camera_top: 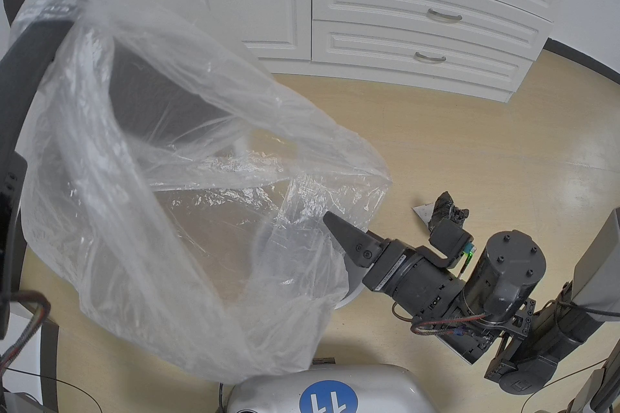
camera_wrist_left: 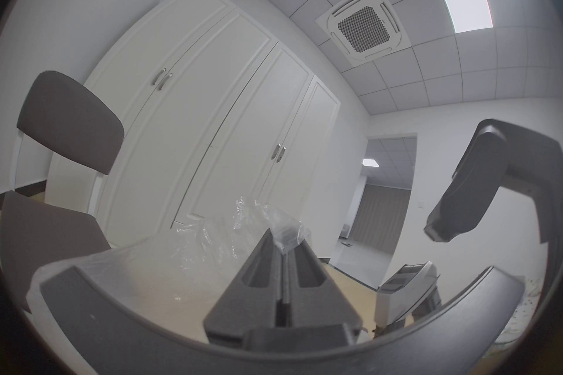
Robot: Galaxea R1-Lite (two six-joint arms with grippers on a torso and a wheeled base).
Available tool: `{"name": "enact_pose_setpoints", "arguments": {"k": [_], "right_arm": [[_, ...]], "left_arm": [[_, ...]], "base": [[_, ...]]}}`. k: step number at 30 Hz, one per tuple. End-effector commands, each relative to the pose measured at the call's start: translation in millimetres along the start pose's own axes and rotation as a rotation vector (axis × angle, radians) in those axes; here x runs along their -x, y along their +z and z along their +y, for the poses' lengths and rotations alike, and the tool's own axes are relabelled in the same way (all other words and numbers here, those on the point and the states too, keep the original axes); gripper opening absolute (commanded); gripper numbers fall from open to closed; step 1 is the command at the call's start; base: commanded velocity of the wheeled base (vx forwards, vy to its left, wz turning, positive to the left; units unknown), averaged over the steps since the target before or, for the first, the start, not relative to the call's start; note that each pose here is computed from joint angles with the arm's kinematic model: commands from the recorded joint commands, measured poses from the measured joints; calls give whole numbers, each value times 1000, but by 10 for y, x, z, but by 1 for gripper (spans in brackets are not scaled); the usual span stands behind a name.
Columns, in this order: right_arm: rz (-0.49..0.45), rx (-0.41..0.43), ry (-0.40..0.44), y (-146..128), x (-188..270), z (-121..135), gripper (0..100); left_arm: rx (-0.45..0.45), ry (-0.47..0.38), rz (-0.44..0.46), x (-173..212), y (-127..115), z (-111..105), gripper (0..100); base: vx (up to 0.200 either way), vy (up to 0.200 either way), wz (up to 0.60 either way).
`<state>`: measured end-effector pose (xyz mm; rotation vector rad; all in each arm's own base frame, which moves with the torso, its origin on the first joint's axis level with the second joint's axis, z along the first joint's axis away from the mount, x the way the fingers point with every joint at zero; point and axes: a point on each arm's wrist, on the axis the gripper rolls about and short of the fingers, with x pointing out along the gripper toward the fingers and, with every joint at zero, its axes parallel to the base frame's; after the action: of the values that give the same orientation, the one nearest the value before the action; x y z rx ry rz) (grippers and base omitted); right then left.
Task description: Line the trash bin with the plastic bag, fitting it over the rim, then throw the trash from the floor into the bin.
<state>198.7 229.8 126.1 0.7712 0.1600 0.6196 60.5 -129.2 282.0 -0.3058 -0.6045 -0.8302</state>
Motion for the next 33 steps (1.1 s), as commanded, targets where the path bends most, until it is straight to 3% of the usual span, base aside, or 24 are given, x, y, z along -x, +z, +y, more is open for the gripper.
{"name": "enact_pose_setpoints", "arguments": {"k": [1,19,33], "right_arm": [[67,20,-12,-132,64,-132,100],[23,36,15,-15,98,-33,100],[42,56,21,-65,116,-15,100]], "left_arm": [[51,-48,-25,66,99,-60,0],[97,-96,-25,102,123,-136,0],[123,-117,-12,114,101,-171,0]], "base": [[0,0,0],[0,0,0],[0,0,0]]}}
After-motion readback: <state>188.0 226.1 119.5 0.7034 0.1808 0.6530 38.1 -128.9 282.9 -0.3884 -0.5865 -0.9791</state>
